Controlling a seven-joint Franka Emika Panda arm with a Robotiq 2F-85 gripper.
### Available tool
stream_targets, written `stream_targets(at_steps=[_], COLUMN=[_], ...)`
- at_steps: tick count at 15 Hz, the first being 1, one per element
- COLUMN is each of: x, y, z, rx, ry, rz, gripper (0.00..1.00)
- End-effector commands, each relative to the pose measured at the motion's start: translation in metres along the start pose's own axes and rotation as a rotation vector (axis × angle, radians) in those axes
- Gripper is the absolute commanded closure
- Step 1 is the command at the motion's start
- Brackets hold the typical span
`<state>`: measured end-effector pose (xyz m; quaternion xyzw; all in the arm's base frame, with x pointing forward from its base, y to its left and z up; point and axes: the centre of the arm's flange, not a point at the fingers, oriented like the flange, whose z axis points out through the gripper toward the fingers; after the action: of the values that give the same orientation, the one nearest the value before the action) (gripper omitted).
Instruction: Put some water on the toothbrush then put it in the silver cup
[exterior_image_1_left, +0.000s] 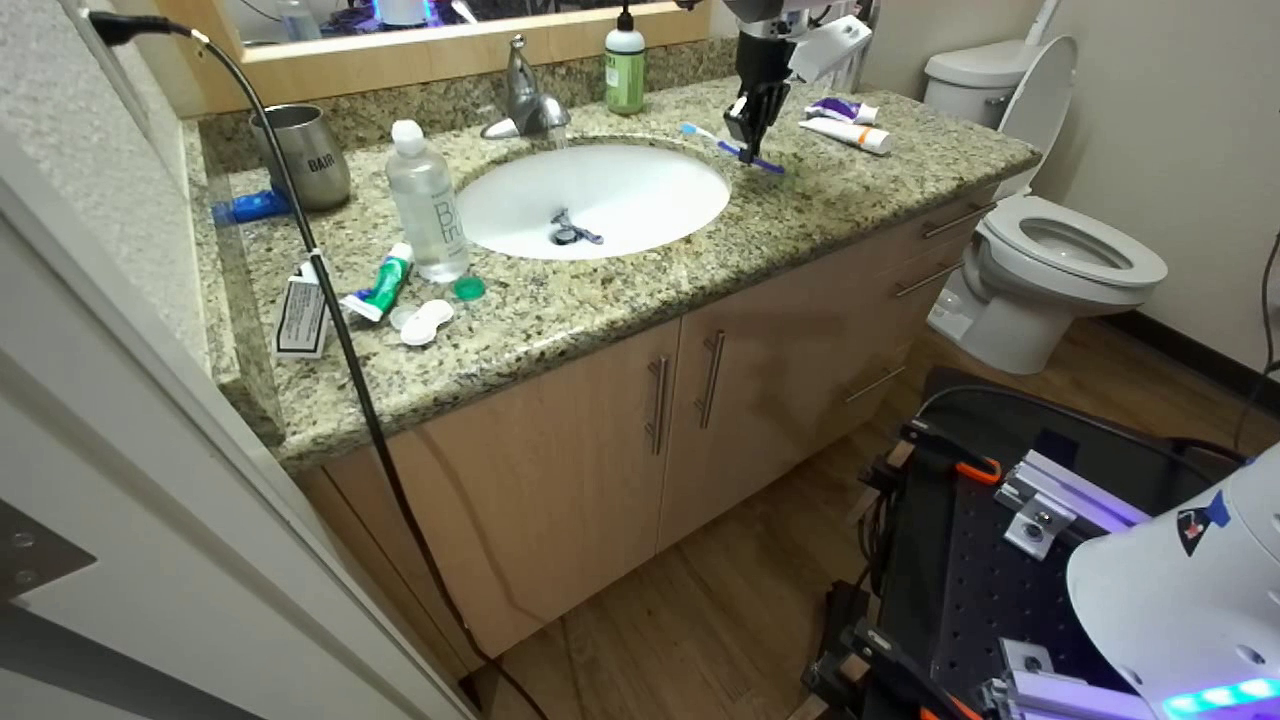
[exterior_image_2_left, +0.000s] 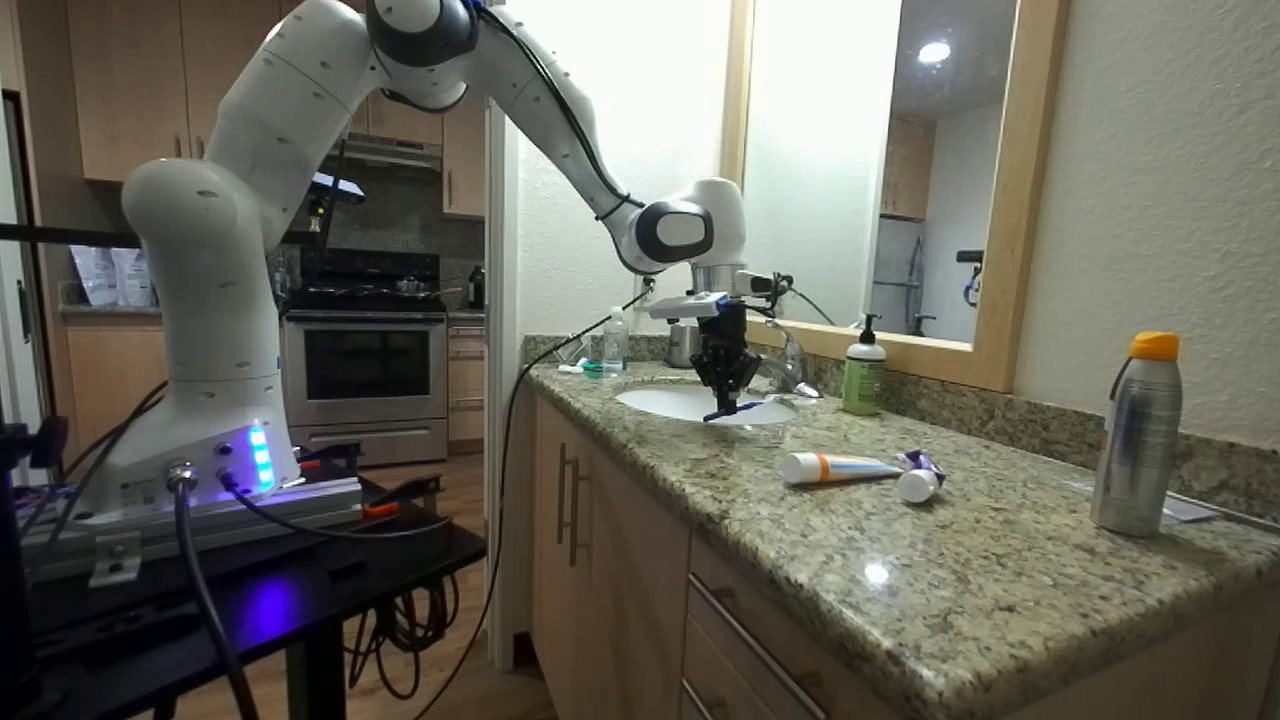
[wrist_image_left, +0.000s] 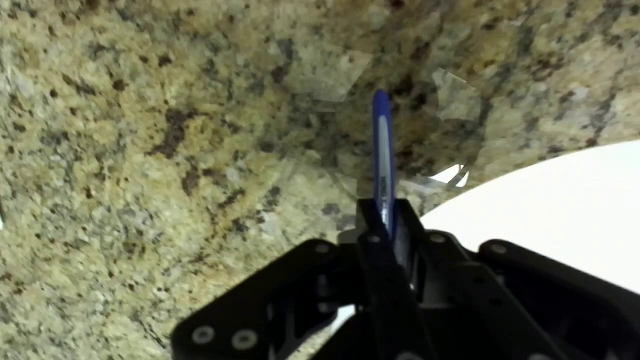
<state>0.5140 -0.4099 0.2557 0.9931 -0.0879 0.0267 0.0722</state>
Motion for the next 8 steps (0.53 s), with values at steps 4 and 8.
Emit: stream_targets(at_steps=[4,8], x=[-0.024,-0.011], y=[-0.075,-0.098], z=[-0.028,-0.045], rx=[0.003,0.035], ry=[0.101,0.069], rz=[-0.255,-0.315], gripper=[0.97,0.97])
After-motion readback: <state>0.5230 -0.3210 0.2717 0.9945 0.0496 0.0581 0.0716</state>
